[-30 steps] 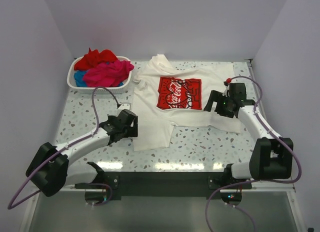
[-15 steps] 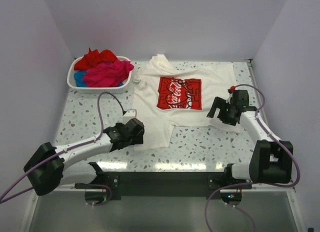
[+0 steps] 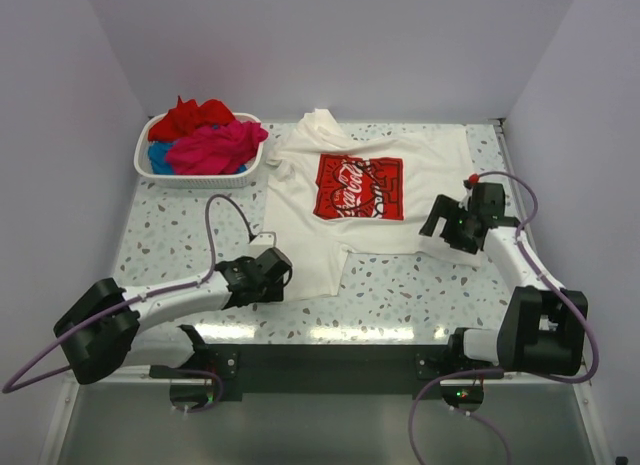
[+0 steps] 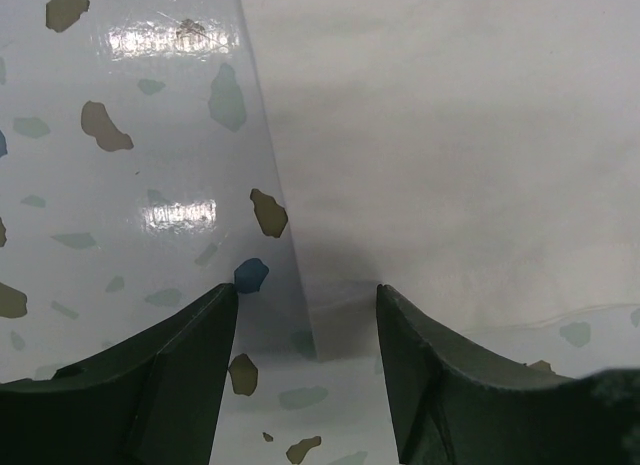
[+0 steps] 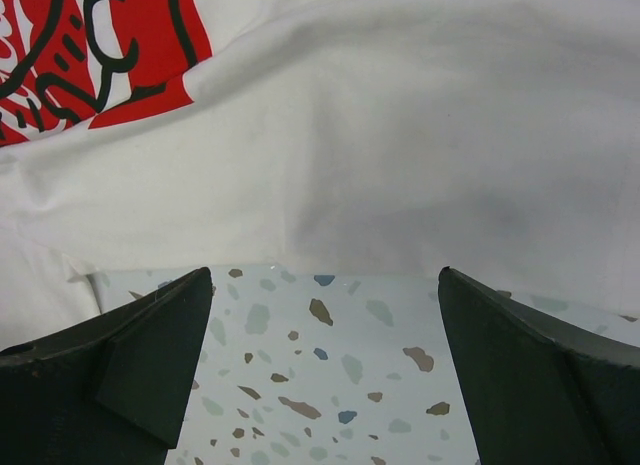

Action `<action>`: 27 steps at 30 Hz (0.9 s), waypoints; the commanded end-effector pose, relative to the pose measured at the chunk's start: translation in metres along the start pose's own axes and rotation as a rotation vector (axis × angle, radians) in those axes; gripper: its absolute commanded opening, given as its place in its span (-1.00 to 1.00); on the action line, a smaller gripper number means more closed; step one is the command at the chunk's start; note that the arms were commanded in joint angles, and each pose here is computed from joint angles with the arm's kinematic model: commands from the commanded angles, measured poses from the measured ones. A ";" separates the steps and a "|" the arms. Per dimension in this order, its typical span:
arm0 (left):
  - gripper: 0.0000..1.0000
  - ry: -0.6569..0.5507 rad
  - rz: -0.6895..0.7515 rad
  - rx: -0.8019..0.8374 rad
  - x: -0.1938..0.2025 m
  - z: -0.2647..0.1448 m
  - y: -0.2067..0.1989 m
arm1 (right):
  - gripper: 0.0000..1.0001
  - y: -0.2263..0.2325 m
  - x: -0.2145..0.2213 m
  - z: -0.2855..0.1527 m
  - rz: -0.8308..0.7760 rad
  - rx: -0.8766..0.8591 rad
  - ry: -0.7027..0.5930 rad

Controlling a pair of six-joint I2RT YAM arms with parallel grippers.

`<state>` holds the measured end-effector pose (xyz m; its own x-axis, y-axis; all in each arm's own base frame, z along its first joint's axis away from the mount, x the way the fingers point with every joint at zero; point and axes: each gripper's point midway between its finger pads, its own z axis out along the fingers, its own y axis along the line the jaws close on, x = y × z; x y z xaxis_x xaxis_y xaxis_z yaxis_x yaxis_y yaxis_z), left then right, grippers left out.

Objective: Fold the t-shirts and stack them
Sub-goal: Fold the tshirt

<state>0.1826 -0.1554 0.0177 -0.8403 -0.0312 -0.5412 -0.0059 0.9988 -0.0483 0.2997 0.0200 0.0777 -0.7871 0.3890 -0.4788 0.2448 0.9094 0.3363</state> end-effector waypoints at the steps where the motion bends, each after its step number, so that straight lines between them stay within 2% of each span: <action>1: 0.25 0.007 -0.031 0.032 0.004 0.003 -0.008 | 0.97 0.004 -0.009 -0.005 0.000 -0.026 -0.048; 3: 0.23 0.011 -0.030 0.032 0.006 0.004 -0.008 | 0.97 0.003 -0.009 -0.005 0.004 -0.025 -0.047; 6: 0.11 0.014 -0.029 0.047 0.007 0.004 -0.010 | 0.97 0.002 -0.009 -0.004 0.011 -0.032 -0.048; 10: -0.25 0.022 -0.030 0.085 0.010 0.006 -0.017 | 0.97 0.000 -0.009 -0.004 0.018 -0.029 -0.050; 17: -0.68 0.034 -0.025 0.104 0.014 0.007 -0.019 | 0.97 -0.007 -0.008 -0.005 0.033 -0.011 -0.053; 20: -0.98 0.033 -0.022 0.114 0.014 0.007 -0.020 | 0.97 -0.010 -0.009 -0.007 0.048 -0.002 -0.061; 27: -1.00 -0.010 -0.018 0.164 0.003 0.001 -0.028 | 0.97 -0.033 -0.010 -0.010 0.166 0.031 -0.102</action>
<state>0.1842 -0.1807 0.0152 -0.8355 -0.0630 -0.5459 0.0406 0.9836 -0.1757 0.2908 -0.0054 0.0714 -0.7338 0.4871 -0.4736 0.3461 0.8679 0.3564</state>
